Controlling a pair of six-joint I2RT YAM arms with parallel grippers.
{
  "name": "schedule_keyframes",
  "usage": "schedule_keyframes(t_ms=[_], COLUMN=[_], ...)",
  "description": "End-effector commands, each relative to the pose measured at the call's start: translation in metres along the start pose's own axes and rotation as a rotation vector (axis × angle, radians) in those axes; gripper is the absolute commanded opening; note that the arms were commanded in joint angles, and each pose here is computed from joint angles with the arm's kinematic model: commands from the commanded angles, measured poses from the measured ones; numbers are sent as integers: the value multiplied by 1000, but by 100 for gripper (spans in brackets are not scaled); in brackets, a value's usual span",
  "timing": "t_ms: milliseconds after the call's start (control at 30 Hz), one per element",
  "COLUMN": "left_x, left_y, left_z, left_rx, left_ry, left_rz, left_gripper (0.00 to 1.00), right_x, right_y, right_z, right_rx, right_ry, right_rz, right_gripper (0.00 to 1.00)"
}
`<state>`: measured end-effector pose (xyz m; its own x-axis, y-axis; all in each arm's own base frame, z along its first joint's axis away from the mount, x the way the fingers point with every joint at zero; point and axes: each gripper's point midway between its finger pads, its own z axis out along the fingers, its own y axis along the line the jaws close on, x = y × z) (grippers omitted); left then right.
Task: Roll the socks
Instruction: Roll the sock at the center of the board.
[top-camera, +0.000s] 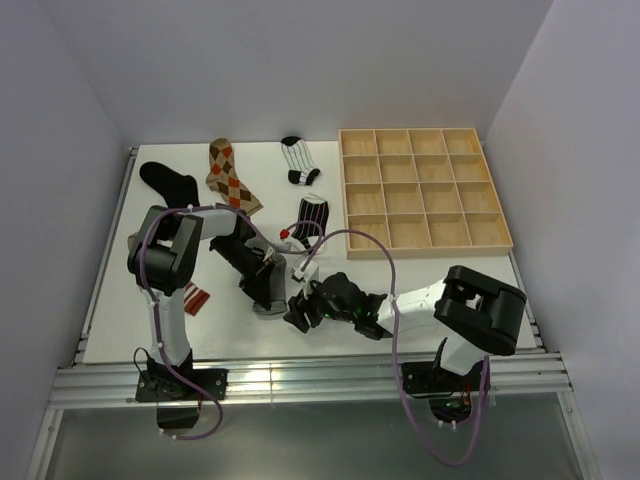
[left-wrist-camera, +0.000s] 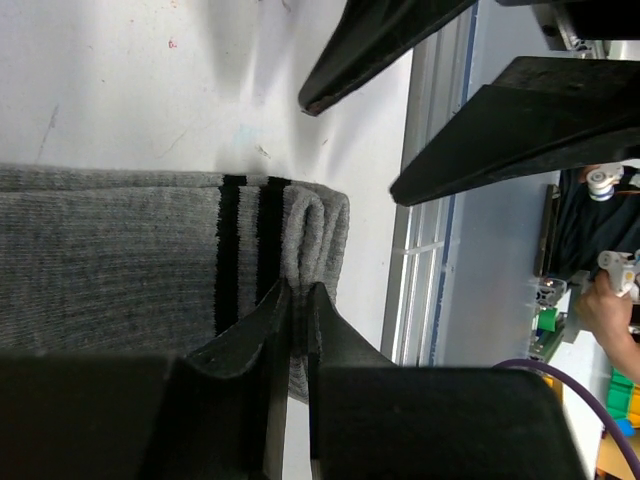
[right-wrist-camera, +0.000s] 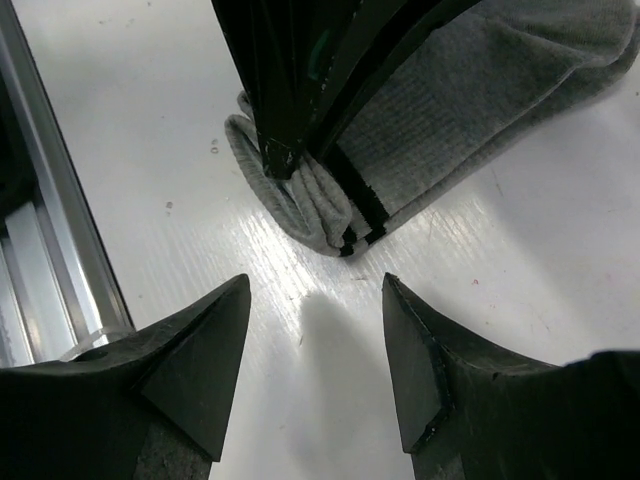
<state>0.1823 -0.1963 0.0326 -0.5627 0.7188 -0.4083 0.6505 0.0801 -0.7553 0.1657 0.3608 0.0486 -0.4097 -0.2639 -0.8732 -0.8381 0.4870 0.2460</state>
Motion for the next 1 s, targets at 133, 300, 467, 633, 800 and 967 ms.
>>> schedule_keyframes(t_ms=[133,300,467,633,800,967], left_x=[-8,-6,-6,-7,-6,-7], left_y=[-6,-6,-6,-5,-4,-3], left_z=[-2,-2,-2,-2,-1,-1], left_rx=[31,33,34,34,32,27], left_ry=[-27,-22,-20,-21,-23,-27], left_rz=[28,20,13,10,6,6], left_gripper=[0,0,0,0,0,1], right_x=[-22,-29,-30,-24,-12,-8], right_y=[-5,-2,-3,-2,-3,-7], right_z=[18,28,36,40,47,50], right_rx=[40,37,41,34,30,53], right_ry=[-56,-61,-51,-31,2,-4], right_rz=[-60,-82,-88,-82,-61,-20], right_gripper=[63,63,62,53,43,32])
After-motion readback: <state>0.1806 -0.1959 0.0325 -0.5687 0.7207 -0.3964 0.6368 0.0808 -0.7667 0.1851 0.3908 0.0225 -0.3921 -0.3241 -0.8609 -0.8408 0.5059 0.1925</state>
